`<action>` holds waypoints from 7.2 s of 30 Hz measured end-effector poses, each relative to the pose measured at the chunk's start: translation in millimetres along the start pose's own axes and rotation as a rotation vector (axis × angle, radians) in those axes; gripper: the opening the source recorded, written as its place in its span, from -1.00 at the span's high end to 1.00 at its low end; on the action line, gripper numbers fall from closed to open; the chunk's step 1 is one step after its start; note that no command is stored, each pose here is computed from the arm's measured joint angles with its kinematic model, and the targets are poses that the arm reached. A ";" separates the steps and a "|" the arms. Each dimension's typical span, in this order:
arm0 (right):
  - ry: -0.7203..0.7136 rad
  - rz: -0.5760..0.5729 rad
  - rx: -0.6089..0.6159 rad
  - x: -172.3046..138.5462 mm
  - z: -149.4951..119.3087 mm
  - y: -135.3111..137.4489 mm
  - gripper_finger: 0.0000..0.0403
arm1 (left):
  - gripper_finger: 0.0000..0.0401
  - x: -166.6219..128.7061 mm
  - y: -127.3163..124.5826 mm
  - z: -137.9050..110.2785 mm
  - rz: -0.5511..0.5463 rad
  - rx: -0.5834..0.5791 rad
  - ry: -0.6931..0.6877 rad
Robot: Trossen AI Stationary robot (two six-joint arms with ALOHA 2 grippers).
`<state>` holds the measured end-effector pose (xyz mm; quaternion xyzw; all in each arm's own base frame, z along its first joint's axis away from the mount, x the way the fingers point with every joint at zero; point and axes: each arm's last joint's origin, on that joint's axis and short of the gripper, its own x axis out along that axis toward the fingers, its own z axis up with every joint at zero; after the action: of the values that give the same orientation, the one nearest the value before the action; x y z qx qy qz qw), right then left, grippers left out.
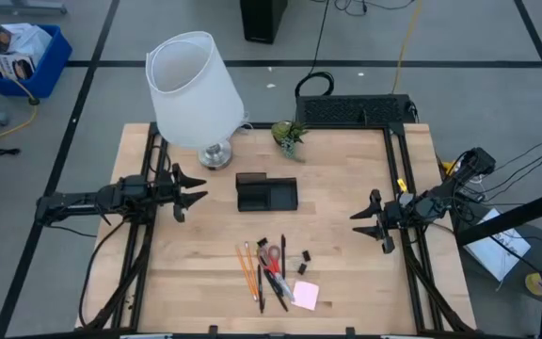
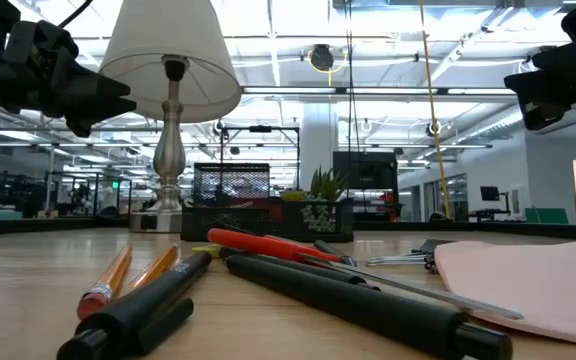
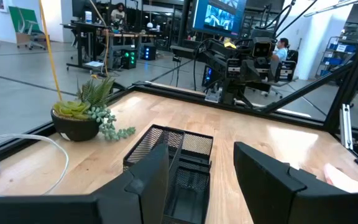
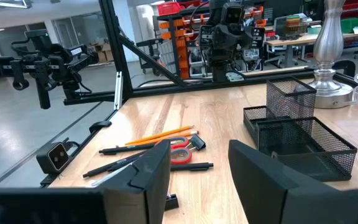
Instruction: Pick and place office supplies into organizer
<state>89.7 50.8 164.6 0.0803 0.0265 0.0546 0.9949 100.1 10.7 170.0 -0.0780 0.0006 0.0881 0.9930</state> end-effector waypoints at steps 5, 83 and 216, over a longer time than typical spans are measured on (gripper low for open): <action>0.000 0.000 0.000 0.0 0.1 0.0 0.23 | 0.07 0.0 0.0 0.0 0.000 0.000 0.000; 0.205 0.044 -0.215 112.2 -15.6 42.2 0.23 | 0.07 0.0 -0.2 2.5 0.002 0.019 -0.027; 0.235 -0.167 -0.131 264.1 28.6 -26.0 0.25 | 0.07 0.0 -0.2 2.5 0.003 0.019 -0.027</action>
<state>356.3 50.7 176.9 0.0060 0.1458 -0.0176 0.9891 100.1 10.9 172.6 -0.0674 -0.0118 0.0906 0.9935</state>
